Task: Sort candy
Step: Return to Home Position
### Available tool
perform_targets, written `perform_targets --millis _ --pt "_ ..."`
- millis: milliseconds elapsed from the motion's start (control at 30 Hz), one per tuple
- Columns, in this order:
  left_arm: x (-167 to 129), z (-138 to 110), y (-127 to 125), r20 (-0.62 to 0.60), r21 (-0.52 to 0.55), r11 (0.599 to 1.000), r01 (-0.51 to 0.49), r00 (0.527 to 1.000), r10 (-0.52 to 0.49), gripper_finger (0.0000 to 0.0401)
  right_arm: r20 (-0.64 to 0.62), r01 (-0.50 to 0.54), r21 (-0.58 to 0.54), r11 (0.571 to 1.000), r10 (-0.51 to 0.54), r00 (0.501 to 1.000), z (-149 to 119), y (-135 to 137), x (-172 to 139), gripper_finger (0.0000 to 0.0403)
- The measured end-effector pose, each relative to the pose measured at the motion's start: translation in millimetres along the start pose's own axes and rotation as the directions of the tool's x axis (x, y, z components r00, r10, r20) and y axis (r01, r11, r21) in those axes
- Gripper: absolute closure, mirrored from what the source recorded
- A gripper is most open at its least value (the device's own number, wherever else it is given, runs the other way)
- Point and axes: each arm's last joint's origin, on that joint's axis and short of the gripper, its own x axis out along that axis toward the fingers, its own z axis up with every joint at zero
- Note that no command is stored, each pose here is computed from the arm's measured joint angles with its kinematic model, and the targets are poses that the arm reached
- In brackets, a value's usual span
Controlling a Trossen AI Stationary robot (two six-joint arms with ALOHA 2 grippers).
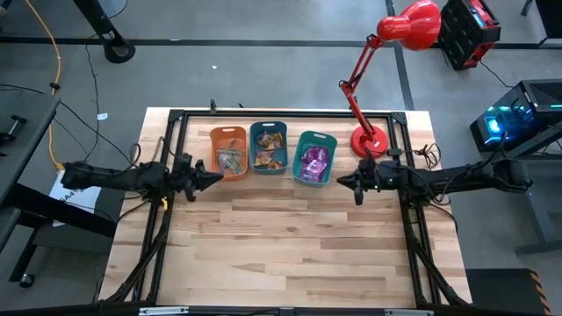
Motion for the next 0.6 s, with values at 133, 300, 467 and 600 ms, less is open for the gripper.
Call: perform_targets --millis 133,300,467,600 --pt "-5 -7 6 -0.076 0.034 0.999 -0.041 0.996 0.043 0.0401 -0.051 0.024 -0.007 1.0 -0.024 0.998 -5 -2 0 0.0403" --pt "-9 -1 3 -0.015 0.007 1.0 0.024 1.0 -0.024 0.0401 -0.093 0.042 -0.008 0.999 -0.042 0.995 -9 -4 0 0.0403" --pt "-9 -2 4 -0.025 0.011 1.0 0.01 1.0 -0.01 0.0401 -0.112 0.048 -0.01 0.999 -0.049 0.992 -11 -5 -5 0.0403" --pt "-9 -2 4 -0.021 0.01 1.0 0.007 1.0 -0.007 0.0401 -0.076 0.03 -0.007 1.0 -0.031 0.997 -7 -3 -19 0.0402"
